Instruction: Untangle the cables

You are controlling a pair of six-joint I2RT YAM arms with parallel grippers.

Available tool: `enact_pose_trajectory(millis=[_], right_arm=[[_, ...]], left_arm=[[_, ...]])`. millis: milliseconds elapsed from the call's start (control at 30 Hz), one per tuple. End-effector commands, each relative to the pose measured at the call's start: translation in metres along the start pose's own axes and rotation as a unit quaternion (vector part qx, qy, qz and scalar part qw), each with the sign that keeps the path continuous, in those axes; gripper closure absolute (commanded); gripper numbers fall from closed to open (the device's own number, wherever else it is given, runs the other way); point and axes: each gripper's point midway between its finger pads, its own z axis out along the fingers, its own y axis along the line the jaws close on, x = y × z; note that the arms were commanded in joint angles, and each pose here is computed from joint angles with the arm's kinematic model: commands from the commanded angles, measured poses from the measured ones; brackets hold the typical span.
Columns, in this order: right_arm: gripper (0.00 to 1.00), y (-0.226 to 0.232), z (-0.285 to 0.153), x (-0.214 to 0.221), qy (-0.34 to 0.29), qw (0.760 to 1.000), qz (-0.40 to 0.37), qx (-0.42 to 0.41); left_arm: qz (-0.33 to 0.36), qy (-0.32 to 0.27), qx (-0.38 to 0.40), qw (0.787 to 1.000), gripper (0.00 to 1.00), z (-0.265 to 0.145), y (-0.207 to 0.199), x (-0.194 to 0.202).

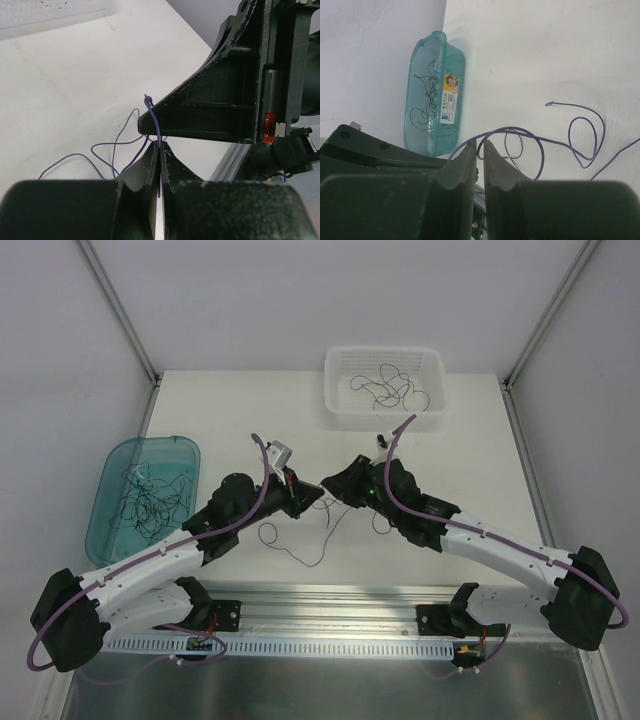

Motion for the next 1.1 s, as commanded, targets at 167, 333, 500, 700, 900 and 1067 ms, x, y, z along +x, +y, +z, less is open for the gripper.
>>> enact_pose_trajectory(millis=[167,333,500,700,900,1067], right_arm=[[0.99,0.030,-0.017,-0.021,-0.023,0.999,-0.013,-0.038],[0.99,0.016,-0.044,-0.025,-0.002,0.997,-0.081,-0.006],[0.99,0.029,-0.066,-0.041,0.025,0.994,-0.106,-0.019],[0.97,0.008,-0.062,-0.068,0.050,0.992,-0.118,0.021],[0.61,-0.045,-0.036,-0.082,0.077,0.977,-0.161,0.119],[0.43,-0.033,-0.046,-0.054,0.108,0.973,-0.205,0.015]], left_arm=[[0.026,-0.016,-0.034,0.999,1.00,-0.005,0.012,-0.004],[0.050,-0.020,-0.096,0.994,1.00,-0.015,0.037,-0.002],[0.099,0.010,-0.077,0.992,1.00,-0.020,0.036,0.010],[0.147,0.022,0.038,0.988,1.00,-0.027,0.000,0.019],[0.148,-0.008,0.068,0.987,1.00,-0.031,-0.015,0.006],[0.140,-0.011,0.031,0.990,1.00,-0.025,-0.006,-0.005]])
